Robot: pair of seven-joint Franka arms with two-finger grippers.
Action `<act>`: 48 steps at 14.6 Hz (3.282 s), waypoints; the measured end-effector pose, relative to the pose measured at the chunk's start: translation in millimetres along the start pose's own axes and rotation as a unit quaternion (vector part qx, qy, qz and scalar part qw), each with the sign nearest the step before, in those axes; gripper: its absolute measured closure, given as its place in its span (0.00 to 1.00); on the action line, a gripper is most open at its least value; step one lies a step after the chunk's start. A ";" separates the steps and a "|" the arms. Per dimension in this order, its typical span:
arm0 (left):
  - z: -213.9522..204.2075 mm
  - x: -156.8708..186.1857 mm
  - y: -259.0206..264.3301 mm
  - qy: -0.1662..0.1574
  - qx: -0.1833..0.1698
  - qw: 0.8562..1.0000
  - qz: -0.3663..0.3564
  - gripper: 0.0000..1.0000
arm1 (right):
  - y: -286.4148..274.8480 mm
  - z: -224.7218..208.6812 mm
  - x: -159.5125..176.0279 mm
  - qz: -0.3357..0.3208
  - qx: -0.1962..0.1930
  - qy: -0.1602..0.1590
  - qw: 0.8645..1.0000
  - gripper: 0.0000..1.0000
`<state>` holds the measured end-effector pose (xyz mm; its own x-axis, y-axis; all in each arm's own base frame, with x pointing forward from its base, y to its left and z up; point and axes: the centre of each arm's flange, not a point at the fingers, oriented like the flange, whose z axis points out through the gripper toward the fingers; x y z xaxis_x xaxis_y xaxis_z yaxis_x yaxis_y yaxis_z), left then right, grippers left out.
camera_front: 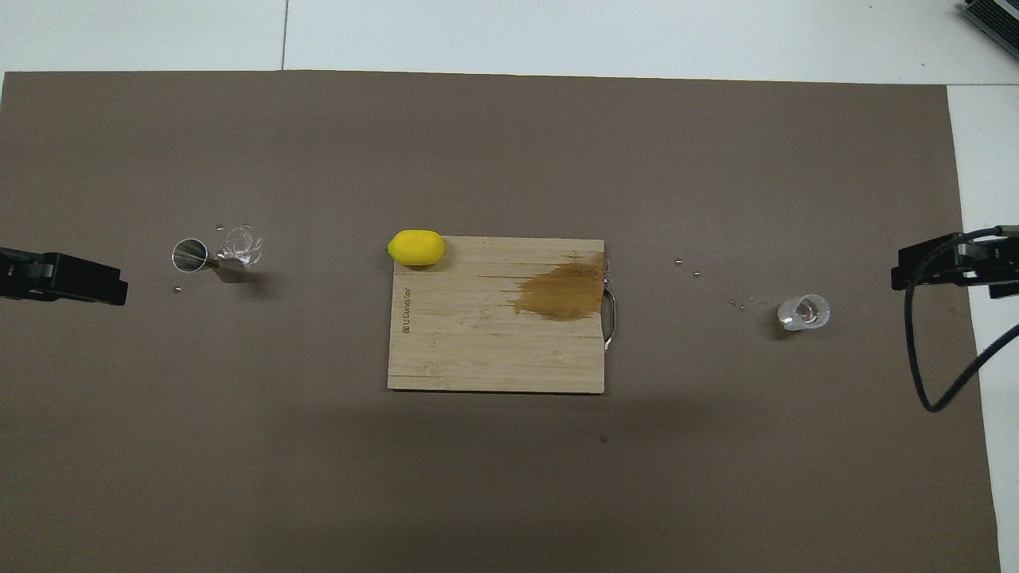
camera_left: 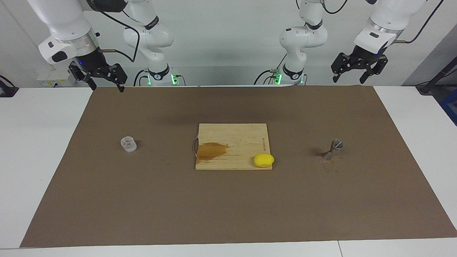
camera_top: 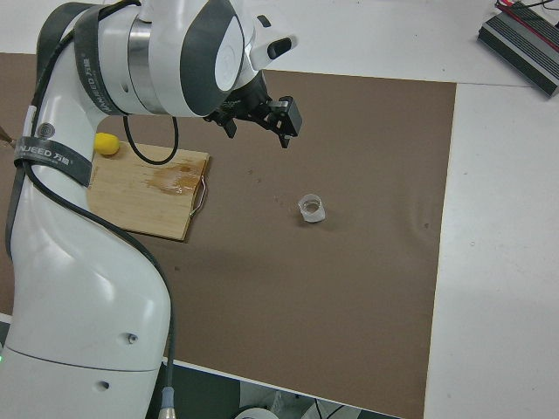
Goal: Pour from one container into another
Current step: 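Move the left gripper toward the small clear glass nearest it, then close the left gripper around the clear glass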
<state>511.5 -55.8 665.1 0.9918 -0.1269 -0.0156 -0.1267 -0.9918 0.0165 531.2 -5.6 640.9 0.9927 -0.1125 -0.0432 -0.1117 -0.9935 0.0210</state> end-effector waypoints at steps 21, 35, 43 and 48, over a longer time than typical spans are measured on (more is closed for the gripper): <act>94.4 52.0 -59.6 -0.103 -0.145 0.962 -0.207 0.00 | 0.0 0.0 0.0 0.000 0.000 0.000 1.000 0.00; 269.9 -12.5 -176.0 -0.178 -0.434 0.433 -0.770 0.00 | 0.0 0.0 0.0 0.000 0.000 0.000 1.000 0.00; 334.7 -12.7 -172.7 -0.232 -0.425 0.346 -0.804 0.00 | 0.0 0.0 0.0 0.000 0.000 0.000 1.000 0.00; 345.4 -10.4 -170.2 -0.237 -0.434 0.320 -0.808 0.05 | 0.0 0.0 0.0 0.000 0.000 0.000 1.000 0.00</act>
<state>516.6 109.3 317.1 -0.3909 0.3495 -0.8515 0.8016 0.5839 -0.1283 531.2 -5.5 640.9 0.9927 -0.1125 -0.0432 -0.1117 -0.9935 0.0210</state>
